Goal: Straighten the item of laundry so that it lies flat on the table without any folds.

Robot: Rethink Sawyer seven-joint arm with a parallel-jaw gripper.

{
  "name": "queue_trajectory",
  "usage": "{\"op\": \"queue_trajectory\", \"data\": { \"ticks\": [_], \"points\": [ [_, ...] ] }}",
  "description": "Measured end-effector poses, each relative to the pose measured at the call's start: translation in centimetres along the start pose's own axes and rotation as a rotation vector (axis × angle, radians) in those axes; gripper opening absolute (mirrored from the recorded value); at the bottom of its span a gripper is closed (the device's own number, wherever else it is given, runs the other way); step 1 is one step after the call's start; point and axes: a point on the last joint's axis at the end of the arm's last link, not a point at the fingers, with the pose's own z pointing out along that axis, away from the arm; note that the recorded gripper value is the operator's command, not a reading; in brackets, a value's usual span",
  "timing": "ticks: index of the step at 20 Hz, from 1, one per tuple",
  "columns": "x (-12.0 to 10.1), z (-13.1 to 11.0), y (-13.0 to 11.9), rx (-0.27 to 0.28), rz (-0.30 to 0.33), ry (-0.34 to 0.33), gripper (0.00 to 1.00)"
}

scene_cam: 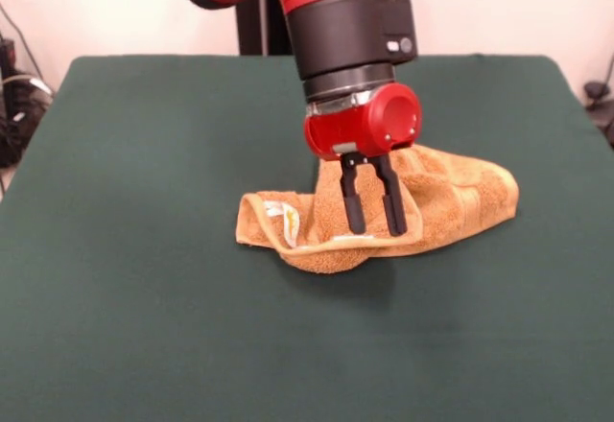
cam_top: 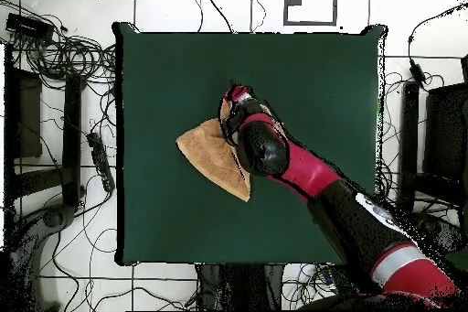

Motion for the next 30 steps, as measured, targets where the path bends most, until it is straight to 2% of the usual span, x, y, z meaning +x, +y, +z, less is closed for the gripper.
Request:
{"op": "queue_trajectory", "data": {
  "ticks": [24, 30],
  "points": [
    [2.1, 3.3, -3.0, 0.037, 0.075, 0.057, 1.00],
    [1.7, 3.6, -4.3, 0.096, 0.110, 0.036, 1.00]
  ]
}}
